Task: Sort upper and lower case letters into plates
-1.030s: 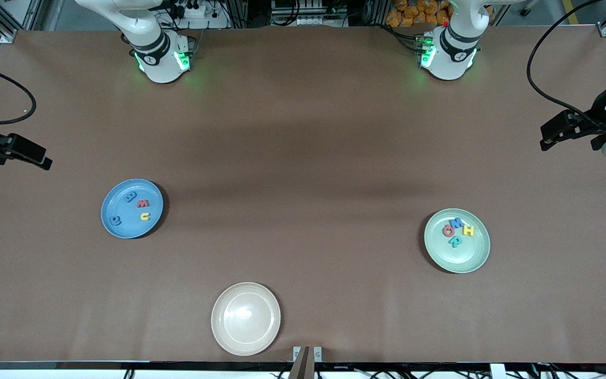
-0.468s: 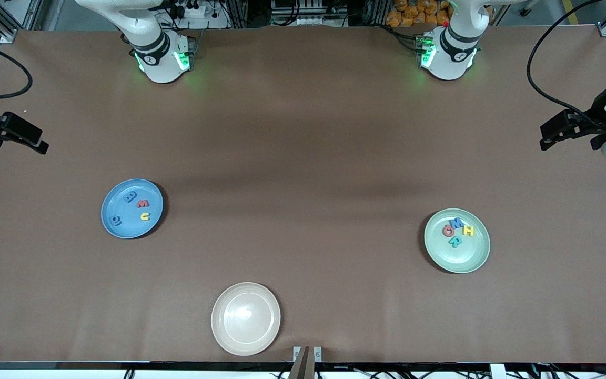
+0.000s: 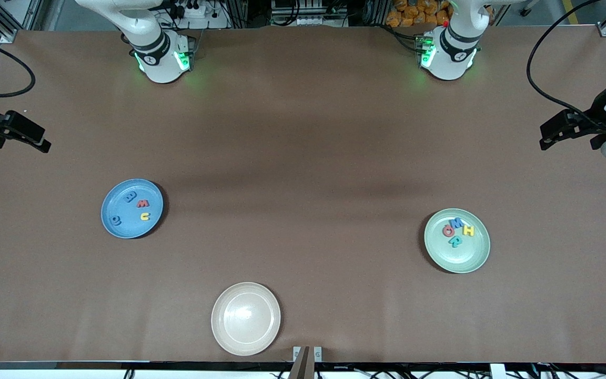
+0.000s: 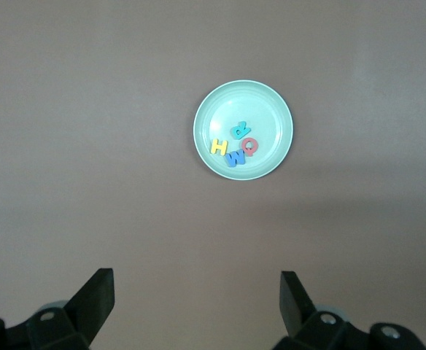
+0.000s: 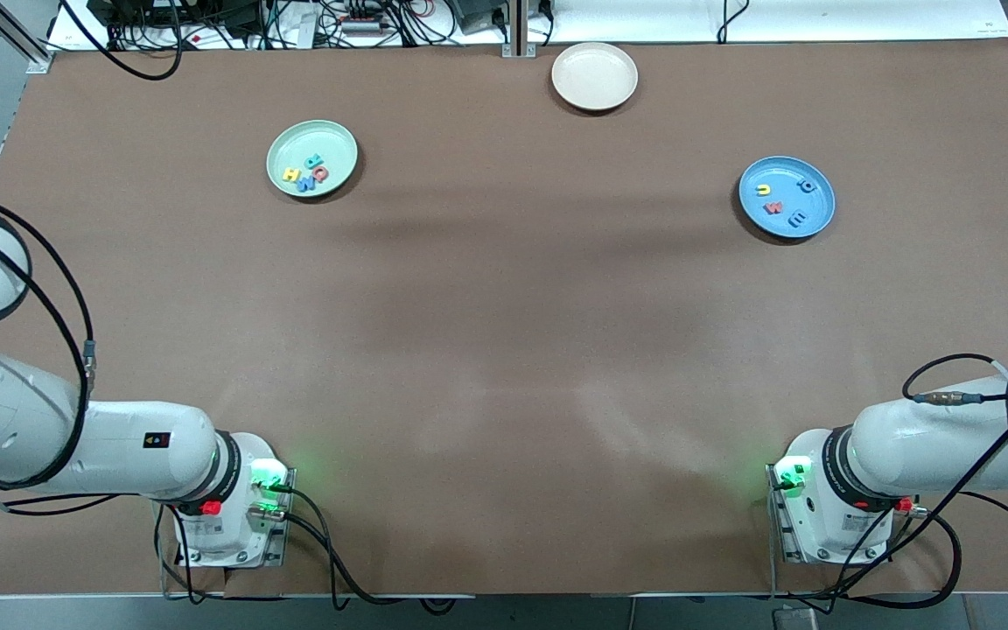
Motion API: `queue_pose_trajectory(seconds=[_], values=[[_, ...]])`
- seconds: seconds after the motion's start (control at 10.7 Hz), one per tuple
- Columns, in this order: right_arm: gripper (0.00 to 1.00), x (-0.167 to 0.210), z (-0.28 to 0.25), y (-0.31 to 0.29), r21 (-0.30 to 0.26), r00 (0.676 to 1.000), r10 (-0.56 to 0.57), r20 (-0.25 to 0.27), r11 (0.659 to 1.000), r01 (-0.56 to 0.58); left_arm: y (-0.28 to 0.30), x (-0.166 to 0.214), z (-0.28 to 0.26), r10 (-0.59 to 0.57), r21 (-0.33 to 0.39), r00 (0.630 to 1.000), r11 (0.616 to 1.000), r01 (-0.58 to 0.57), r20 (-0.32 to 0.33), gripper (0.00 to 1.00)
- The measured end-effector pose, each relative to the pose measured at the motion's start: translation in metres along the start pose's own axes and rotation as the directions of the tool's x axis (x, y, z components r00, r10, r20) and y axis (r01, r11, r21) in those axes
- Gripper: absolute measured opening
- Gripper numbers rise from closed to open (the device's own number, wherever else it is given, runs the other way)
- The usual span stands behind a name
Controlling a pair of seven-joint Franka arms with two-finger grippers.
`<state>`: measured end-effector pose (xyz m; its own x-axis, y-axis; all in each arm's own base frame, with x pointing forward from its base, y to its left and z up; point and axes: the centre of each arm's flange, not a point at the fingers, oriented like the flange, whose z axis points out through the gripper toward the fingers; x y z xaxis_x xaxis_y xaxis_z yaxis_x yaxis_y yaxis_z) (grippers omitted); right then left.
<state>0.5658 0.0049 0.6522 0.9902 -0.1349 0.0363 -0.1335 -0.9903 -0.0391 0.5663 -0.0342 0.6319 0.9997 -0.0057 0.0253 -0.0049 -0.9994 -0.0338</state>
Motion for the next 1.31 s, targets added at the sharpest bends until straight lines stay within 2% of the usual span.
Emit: queue_pose_trajectory(seconds=[1.31], values=[[1.0, -0.0032, -0.0082, 0.001, -0.016, 1.0, -0.003, -0.025, 1.0, 0.002, -0.0006, -0.0001, 0.0003, 0.0, 0.0, 1.0, 1.0, 0.0, 0.001, 1.0]])
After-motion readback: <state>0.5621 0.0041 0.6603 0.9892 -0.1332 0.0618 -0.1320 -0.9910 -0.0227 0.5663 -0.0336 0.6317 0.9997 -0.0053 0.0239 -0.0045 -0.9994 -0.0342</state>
